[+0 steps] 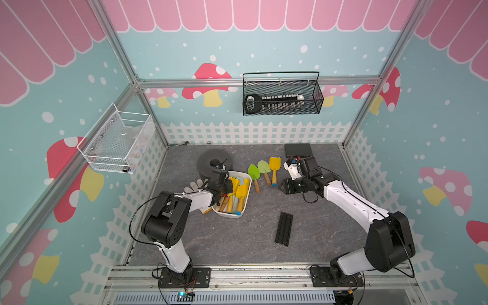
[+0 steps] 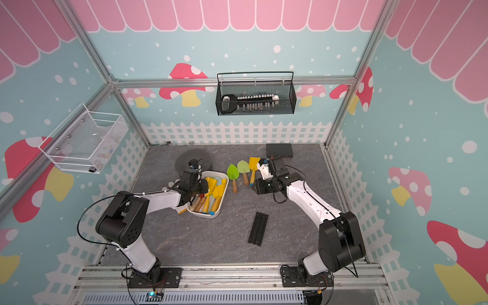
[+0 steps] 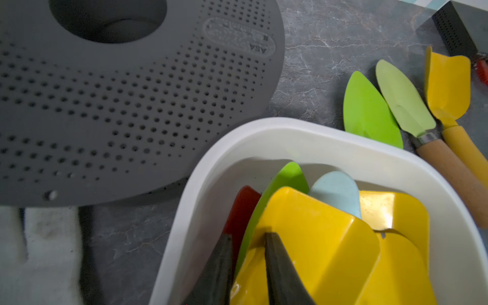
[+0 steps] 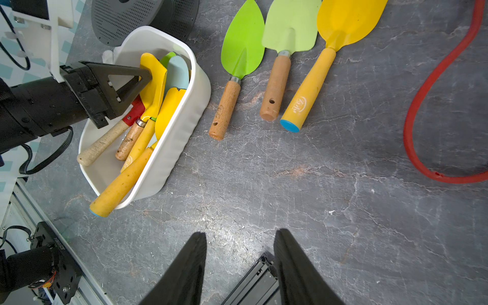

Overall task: Take the shovel out of the storage box
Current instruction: Pick up the shovel from the storage box, then place the shovel at the center of the board, then pick up the shovel from the storage box.

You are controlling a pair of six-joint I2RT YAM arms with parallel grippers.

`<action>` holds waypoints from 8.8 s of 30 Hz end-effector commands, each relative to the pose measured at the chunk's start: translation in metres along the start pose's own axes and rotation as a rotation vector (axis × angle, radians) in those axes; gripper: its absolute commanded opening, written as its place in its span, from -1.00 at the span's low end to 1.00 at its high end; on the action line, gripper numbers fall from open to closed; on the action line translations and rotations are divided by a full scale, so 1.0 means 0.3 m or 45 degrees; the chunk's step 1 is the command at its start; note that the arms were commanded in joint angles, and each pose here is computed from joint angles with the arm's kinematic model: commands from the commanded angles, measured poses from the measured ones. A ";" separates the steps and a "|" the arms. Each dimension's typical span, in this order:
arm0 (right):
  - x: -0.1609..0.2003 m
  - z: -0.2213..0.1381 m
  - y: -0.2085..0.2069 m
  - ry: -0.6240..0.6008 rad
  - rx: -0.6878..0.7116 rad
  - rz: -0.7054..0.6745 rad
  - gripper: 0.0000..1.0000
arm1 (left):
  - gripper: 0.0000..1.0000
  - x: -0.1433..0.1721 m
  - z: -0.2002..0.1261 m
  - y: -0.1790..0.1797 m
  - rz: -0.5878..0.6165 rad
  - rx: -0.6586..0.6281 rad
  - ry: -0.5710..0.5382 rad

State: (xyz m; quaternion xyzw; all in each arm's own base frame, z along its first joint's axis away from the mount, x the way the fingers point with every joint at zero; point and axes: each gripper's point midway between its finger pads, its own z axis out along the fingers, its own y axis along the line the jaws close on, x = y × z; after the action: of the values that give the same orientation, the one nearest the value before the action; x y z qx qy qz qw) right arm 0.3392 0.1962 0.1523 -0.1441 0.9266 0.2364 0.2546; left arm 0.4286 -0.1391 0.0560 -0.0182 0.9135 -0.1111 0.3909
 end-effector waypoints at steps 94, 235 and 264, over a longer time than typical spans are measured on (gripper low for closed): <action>-0.001 0.239 0.701 0.080 -0.269 -0.254 -0.10 | -1.00 -0.225 -0.610 -0.157 -0.240 0.298 -0.584; 0.039 -0.135 -0.014 -0.014 -0.072 0.050 0.10 | 0.11 0.058 -0.388 -0.135 -0.046 0.083 0.030; 0.143 0.007 -0.054 0.100 -0.075 0.060 0.08 | -0.05 0.221 -0.299 -0.243 0.052 0.184 0.372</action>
State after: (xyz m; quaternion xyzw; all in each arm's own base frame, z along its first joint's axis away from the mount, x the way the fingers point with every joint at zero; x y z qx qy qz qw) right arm 0.3115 0.1772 0.1294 -0.1321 0.9297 0.2701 0.2129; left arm 0.3182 -0.1960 0.0891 0.0318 0.9453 -0.1689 0.2772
